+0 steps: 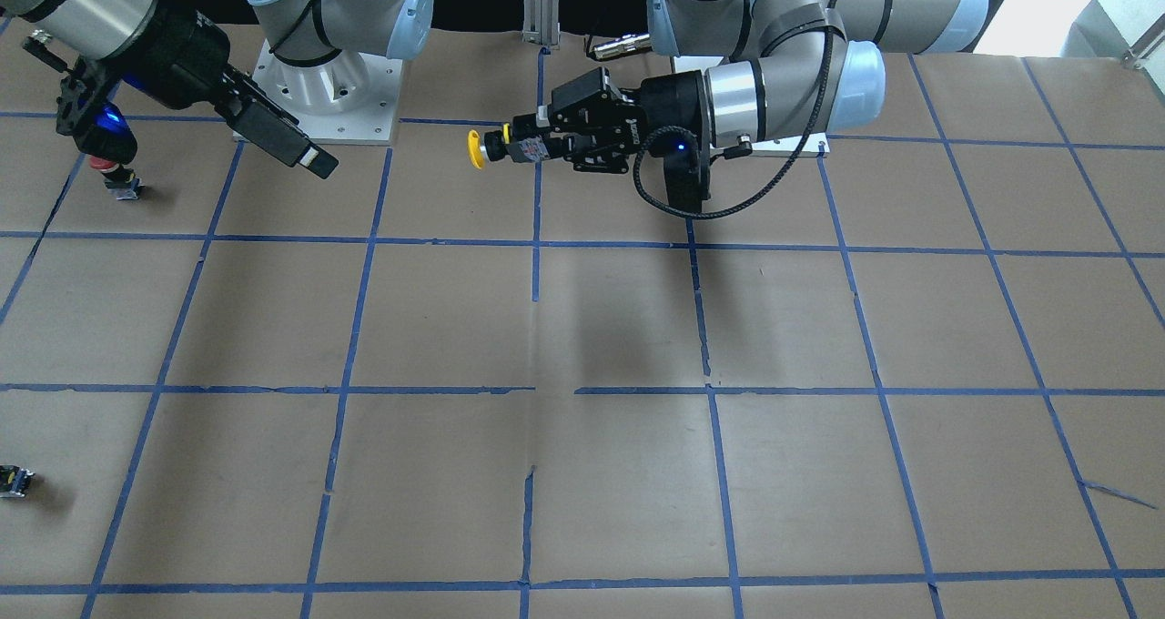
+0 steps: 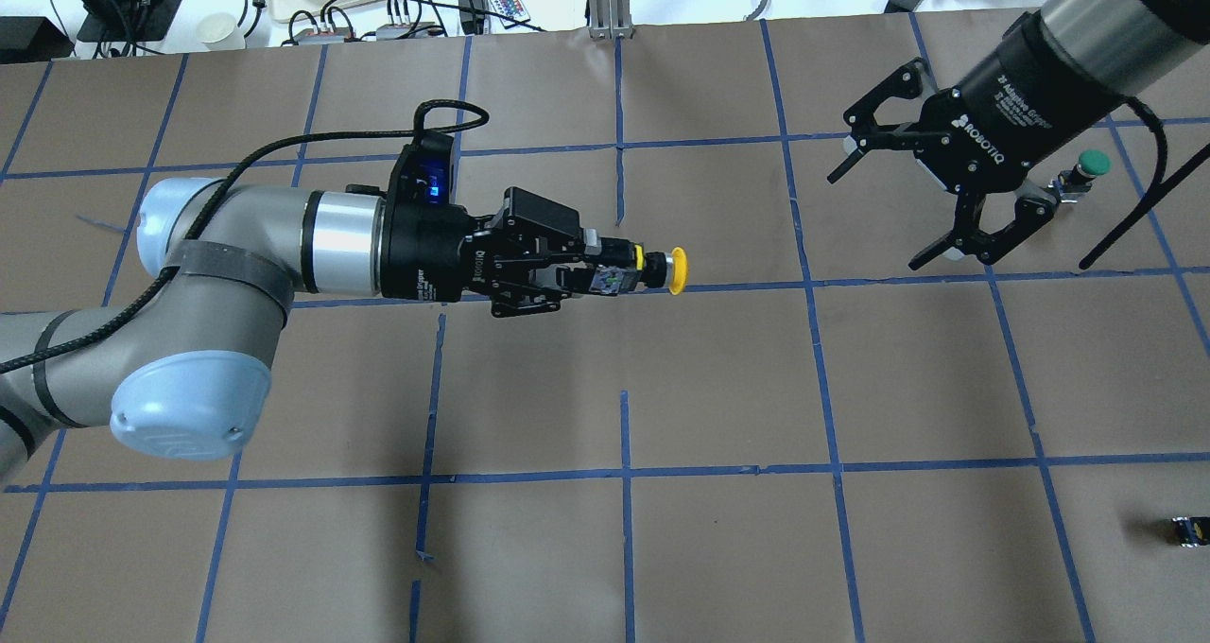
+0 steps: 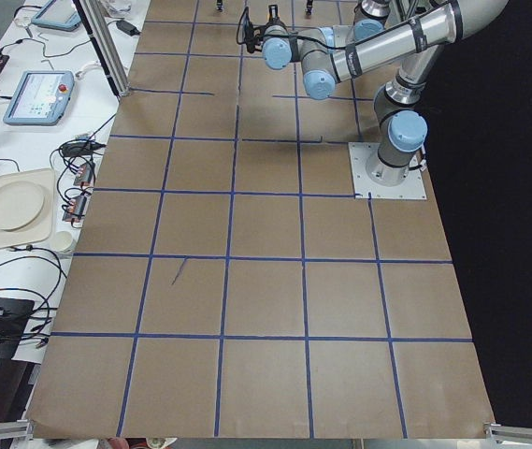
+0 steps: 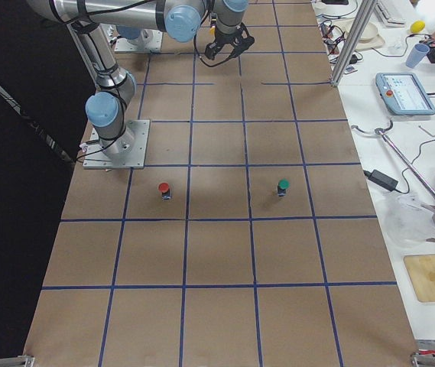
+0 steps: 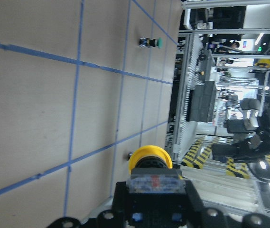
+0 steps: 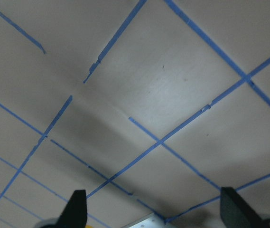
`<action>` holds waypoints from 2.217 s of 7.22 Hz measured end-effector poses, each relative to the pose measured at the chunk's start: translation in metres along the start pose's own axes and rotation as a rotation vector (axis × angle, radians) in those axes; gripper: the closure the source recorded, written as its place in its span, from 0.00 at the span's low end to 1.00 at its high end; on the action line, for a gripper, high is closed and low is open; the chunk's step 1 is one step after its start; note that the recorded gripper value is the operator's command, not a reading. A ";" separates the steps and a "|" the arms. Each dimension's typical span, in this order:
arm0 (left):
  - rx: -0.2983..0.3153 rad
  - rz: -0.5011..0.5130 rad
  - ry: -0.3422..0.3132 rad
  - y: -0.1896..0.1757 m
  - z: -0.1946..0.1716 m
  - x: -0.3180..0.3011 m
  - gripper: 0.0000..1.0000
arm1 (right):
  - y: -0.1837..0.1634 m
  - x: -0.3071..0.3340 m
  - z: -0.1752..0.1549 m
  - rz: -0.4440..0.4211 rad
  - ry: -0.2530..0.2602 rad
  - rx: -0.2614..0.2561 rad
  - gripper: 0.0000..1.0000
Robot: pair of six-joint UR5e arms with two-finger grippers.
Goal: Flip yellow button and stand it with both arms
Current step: 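Lift the button with the left gripper and carry it toward the table center, then hold the button out with the left gripper while the right gripper approaches its yellow cap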
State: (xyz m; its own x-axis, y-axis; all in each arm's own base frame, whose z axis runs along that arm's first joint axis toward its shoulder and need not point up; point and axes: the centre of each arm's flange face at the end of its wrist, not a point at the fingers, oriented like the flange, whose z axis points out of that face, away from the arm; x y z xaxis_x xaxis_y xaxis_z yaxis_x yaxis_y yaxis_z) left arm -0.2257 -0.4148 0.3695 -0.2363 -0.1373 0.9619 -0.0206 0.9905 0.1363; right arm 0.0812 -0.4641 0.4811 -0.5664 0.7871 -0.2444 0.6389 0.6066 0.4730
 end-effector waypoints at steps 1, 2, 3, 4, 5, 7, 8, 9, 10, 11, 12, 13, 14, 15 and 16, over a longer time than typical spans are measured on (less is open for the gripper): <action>-0.017 0.000 0.037 0.005 0.012 0.013 0.98 | -0.005 -0.002 -0.003 0.081 -0.061 -0.091 0.00; -0.020 -0.004 0.052 0.006 0.019 0.019 0.98 | -0.010 -0.006 -0.001 0.155 -0.119 -0.173 0.00; -0.021 -0.009 0.058 0.004 0.024 0.021 0.98 | -0.015 -0.011 0.003 0.209 -0.168 -0.241 0.00; -0.023 -0.013 0.059 -0.001 0.028 0.017 0.98 | -0.020 -0.014 0.008 0.249 -0.227 -0.308 0.00; -0.026 -0.023 0.060 -0.006 0.032 0.012 0.98 | -0.027 -0.014 0.016 0.297 -0.280 -0.381 0.00; -0.025 -0.066 0.067 -0.008 0.033 0.013 0.98 | -0.035 -0.004 0.038 0.382 -0.319 -0.487 0.00; -0.023 -0.082 0.071 -0.007 0.033 0.015 0.98 | -0.037 0.001 0.049 0.407 -0.318 -0.515 0.00; -0.024 -0.089 0.074 -0.007 0.033 0.016 0.98 | -0.037 0.006 0.058 0.427 -0.318 -0.538 0.00; -0.026 -0.091 0.081 -0.007 0.033 0.017 0.98 | -0.034 0.009 0.062 0.442 -0.322 -0.556 0.00; -0.030 -0.092 0.089 -0.007 0.032 0.018 0.98 | -0.027 0.011 0.061 0.454 -0.319 -0.569 0.00; -0.031 -0.092 0.094 -0.006 0.032 0.019 0.98 | -0.020 0.014 0.060 0.468 -0.311 -0.580 0.00; -0.032 -0.092 0.095 -0.006 0.032 0.019 0.98 | -0.013 0.017 0.059 0.478 -0.302 -0.589 0.00; -0.032 -0.091 0.096 -0.006 0.032 0.020 0.98 | -0.006 0.020 0.059 0.482 -0.294 -0.594 0.00; -0.032 -0.091 0.096 -0.006 0.032 0.020 0.98 | 0.000 0.024 0.060 0.486 -0.287 -0.597 0.00; -0.032 -0.091 0.097 -0.006 0.032 0.020 0.98 | 0.006 0.029 0.064 0.489 -0.280 -0.600 0.00</action>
State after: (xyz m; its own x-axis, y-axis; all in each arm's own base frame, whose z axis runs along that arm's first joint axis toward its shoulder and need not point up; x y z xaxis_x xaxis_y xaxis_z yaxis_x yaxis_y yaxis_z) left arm -0.2612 -0.4229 0.3806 -0.1400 -0.2289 0.9633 -0.0065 0.9731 0.2303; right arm 0.1016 -0.4303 0.4226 -0.0944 0.9939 -0.0578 0.3481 0.0874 0.9334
